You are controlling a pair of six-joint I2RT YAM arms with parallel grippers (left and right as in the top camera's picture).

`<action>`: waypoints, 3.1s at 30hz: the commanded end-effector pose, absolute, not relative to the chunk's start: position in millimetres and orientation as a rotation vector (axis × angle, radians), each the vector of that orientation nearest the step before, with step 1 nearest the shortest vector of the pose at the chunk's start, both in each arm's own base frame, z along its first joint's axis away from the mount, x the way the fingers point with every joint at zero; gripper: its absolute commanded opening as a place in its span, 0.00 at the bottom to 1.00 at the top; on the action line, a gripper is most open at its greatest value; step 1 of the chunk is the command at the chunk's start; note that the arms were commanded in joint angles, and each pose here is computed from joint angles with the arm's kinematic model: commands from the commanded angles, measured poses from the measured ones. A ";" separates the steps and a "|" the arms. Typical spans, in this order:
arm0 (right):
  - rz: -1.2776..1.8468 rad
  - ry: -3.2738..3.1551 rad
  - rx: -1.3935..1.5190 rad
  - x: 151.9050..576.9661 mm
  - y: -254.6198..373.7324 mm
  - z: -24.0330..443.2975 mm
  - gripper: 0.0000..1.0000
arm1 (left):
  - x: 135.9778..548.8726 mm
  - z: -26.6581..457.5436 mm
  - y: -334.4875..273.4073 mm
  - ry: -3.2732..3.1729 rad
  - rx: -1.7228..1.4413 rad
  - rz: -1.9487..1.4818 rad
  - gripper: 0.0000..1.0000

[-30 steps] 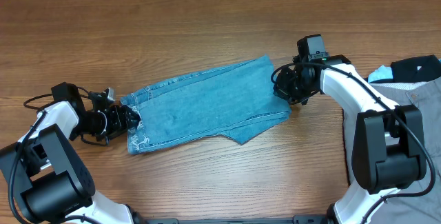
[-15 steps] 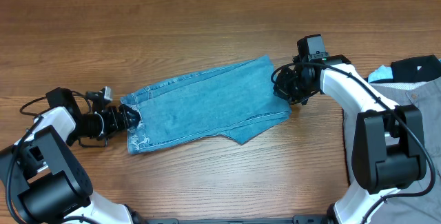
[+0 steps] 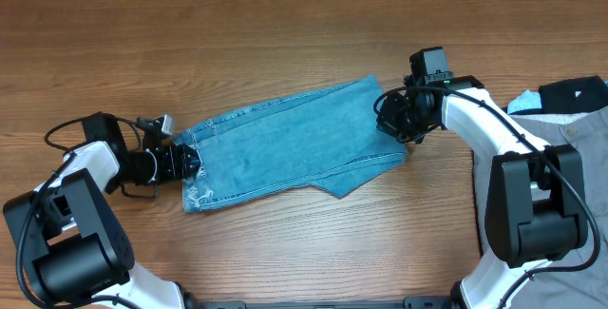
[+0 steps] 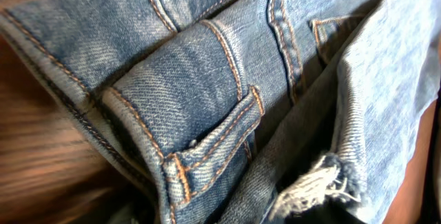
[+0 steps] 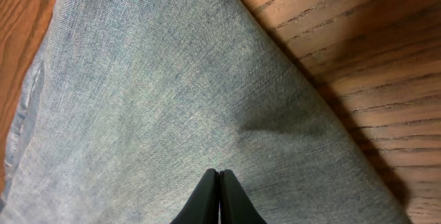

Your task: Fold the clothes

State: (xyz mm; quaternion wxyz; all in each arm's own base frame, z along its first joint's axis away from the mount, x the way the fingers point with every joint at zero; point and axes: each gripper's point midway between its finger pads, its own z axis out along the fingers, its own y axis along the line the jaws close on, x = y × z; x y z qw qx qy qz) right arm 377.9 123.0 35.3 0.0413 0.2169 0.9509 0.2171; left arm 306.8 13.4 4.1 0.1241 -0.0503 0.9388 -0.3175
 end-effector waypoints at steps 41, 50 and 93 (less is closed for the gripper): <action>0.686 2.561 0.509 382.0 111.6 208.4 0.04 | 393.4 199.5 36.2 2.910 -0.344 -0.137 0.04; 0.682 2.571 0.509 380.0 111.3 207.0 0.04 | 425.5 170.4 -35.8 2.911 -0.286 -0.151 0.04; 0.650 2.590 0.416 377.1 111.0 204.9 0.08 | 452.0 117.3 -136.4 2.969 -0.029 -0.435 0.35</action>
